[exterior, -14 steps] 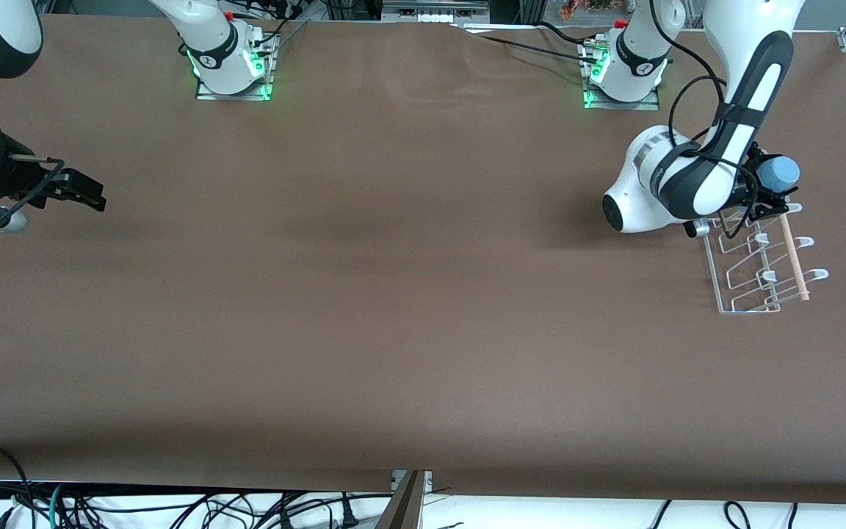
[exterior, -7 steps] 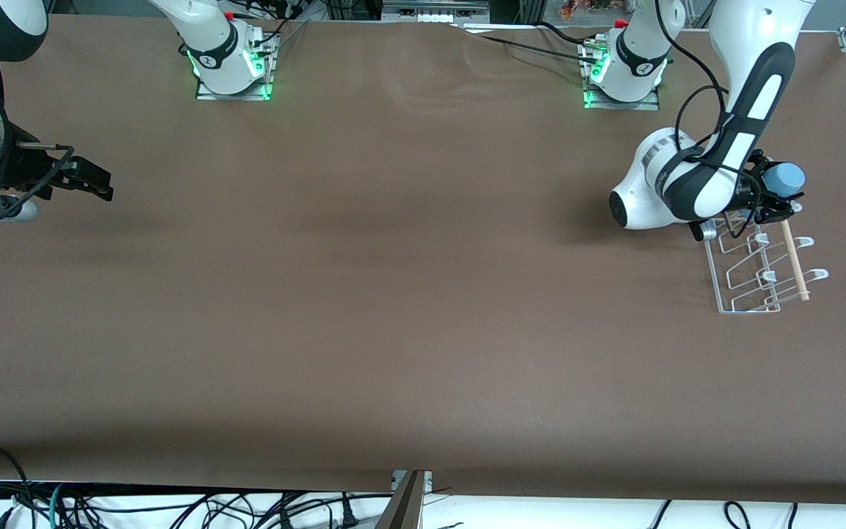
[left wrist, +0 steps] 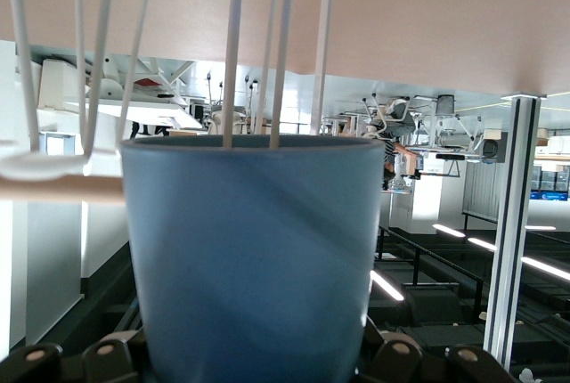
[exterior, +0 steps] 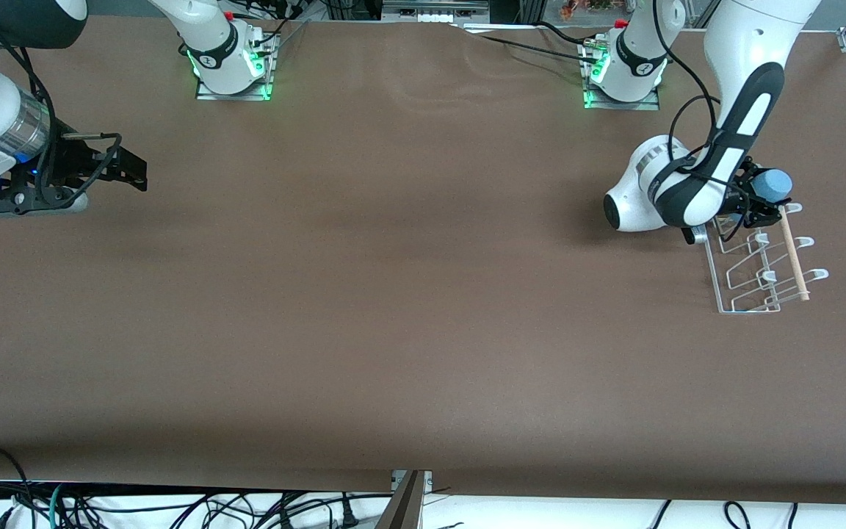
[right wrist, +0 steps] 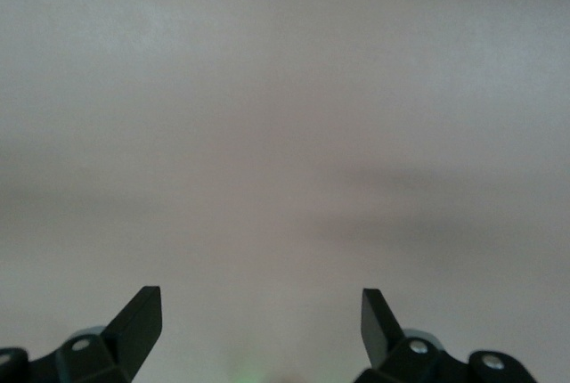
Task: Transfer cup to left arm and place on rack
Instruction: 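Lower the cup onto a rack hook with the left gripper, then open the left gripper and release the cup on the rack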
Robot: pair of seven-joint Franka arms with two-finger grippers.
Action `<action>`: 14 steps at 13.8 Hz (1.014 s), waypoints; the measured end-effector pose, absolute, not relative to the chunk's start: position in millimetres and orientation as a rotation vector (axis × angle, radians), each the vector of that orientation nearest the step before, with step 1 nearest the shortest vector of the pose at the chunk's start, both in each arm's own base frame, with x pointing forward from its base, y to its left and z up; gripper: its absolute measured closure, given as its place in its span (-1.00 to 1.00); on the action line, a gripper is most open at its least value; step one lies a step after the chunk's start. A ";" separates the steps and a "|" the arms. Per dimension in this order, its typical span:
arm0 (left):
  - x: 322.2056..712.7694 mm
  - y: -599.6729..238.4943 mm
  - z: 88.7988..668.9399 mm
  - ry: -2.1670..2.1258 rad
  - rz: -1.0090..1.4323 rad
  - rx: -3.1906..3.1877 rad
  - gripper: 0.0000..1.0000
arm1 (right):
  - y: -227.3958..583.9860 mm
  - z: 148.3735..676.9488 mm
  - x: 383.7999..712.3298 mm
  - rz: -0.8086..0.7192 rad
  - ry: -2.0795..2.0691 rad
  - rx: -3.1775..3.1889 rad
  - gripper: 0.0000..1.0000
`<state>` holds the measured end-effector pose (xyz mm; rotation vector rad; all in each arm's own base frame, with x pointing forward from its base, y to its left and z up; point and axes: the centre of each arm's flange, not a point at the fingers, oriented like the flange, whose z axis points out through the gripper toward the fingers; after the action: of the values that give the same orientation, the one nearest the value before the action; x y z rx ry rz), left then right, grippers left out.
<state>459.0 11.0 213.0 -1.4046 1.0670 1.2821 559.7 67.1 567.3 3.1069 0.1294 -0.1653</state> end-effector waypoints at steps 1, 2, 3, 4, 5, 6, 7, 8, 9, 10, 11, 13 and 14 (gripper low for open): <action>457.7 10.9 207.5 1.064 1.280 -1.403 -0.41 | 66.7 567.8 560.2 -0.166 0.128 3.107 -0.98; 456.7 10.8 203.5 1.064 1.281 -1.402 -0.41 | 65.9 568.3 560.8 -0.164 0.126 3.108 -0.98; 455.9 10.7 200.7 1.065 1.283 -1.401 -0.41 | 65.1 569.3 561.4 -0.160 0.124 3.108 -0.98; 455.5 10.5 199.3 1.067 1.284 -1.400 -0.41 | 64.5 571.3 562.2 -0.153 0.122 3.109 -0.98; 455.4 9.6 199.0 1.068 1.283 -1.399 -0.41 | 63.5 573.5 563.0 -0.145 0.119 3.110 -0.98; 455.4 8.3 198.8 1.071 1.281 -1.397 -0.41 | 61.2 574.7 564.1 -0.140 0.112 3.111 -0.98; 455.2 7.4 198.3 1.073 1.280 -1.396 -0.41 | 57.9 573.7 565.5 -0.143 0.104 3.111 -0.98; 455.1 6.8 197.7 1.075 1.280 -1.395 -0.50 | 54.4 571.3 567.0 -0.149 0.095 3.112 -0.98; 455.2 6.3 197.6 1.075 1.278 -1.395 -0.70 | 51.7 568.6 568.7 -0.156 0.088 3.112 -0.98; 455.6 5.1 197.9 1.075 1.274 -1.395 -0.87 | 50.6 566.7 569.9 -0.160 0.085 3.112 -0.98; 456.7 3.7 198.8 1.074 1.267 -1.397 -0.99 | 50.5 565.8 570.5 -0.162 0.086 3.112 -0.98; 461.4 1.9 204.5 1.066 1.245 -1.410 -1.00 | 50.6 566.3 570.6 -0.160 0.101 3.112 -0.98; 466.1 0.6 211.3 1.063 1.218 -1.427 -1.00 | 50.9 566.8 570.6 -0.159 0.112 3.112 -0.98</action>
<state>466.1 0.6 211.3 -1.4266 1.0630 1.2184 570.6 50.9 566.8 3.1116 0.1119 -0.1585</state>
